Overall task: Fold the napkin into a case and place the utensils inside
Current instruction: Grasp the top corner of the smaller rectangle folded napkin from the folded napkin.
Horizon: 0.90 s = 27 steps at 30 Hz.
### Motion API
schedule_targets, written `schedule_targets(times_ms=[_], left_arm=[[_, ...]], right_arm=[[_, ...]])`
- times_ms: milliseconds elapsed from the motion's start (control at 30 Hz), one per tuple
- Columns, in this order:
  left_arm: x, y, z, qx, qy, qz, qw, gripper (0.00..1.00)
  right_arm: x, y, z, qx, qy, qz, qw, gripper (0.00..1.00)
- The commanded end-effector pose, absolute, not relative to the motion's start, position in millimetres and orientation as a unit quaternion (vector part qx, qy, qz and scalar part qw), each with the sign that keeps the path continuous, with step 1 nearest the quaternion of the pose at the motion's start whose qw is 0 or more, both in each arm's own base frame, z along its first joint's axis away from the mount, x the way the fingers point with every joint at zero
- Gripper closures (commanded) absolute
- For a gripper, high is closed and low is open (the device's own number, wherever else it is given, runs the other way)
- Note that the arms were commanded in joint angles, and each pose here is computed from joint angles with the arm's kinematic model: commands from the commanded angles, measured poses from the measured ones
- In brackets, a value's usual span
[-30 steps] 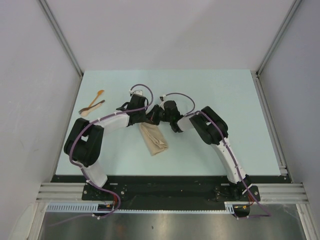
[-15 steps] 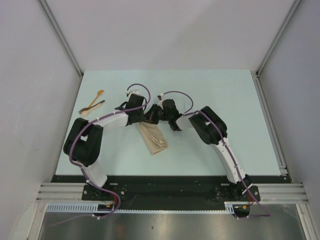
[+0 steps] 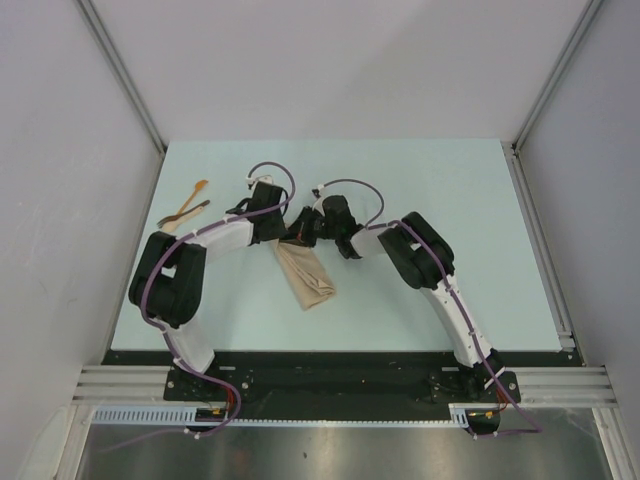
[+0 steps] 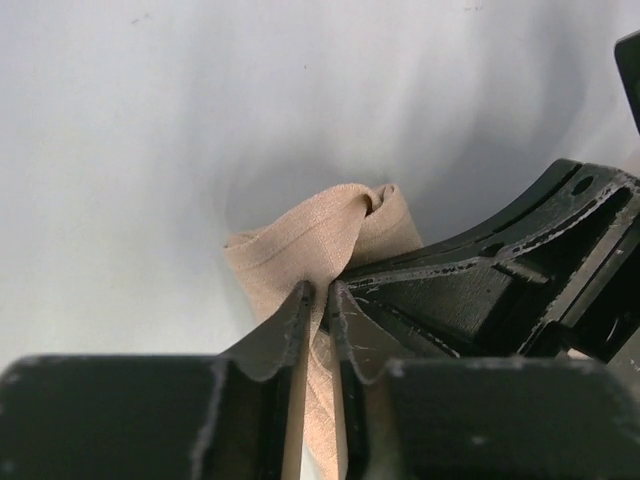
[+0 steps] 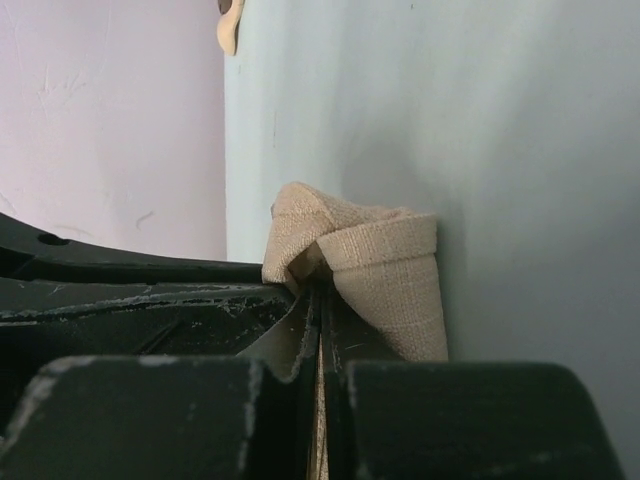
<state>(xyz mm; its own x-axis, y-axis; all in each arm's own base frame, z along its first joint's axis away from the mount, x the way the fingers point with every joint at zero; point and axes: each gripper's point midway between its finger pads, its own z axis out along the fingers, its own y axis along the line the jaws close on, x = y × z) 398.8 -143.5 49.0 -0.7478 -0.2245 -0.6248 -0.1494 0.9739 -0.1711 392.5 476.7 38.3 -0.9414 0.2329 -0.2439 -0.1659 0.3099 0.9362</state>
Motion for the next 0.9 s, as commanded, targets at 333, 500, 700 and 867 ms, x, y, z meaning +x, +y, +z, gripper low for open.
schedule_targets(times_ms=[333, 500, 700, 867], left_arm=[[396, -149, 50, -0.104, 0.931, -0.081, 0.34, 1.0], [393, -150, 46, -0.107, 0.931, -0.084, 0.338, 1.0], [392, -149, 44, -0.111, 0.931, -0.084, 0.337, 1.0], [395, -147, 49, -0.113, 0.929, -0.084, 0.343, 1.0]], right_arm=[[416, 499, 57, 0.022, 0.774, 0.609, 0.173, 1.0], [422, 499, 66, 0.031, 0.76, 0.626, 0.17, 1.0], [423, 501, 76, 0.028, 0.751, 0.635, 0.178, 1.0], [404, 510, 55, -0.016, 0.78, 0.603, 0.168, 1.0]])
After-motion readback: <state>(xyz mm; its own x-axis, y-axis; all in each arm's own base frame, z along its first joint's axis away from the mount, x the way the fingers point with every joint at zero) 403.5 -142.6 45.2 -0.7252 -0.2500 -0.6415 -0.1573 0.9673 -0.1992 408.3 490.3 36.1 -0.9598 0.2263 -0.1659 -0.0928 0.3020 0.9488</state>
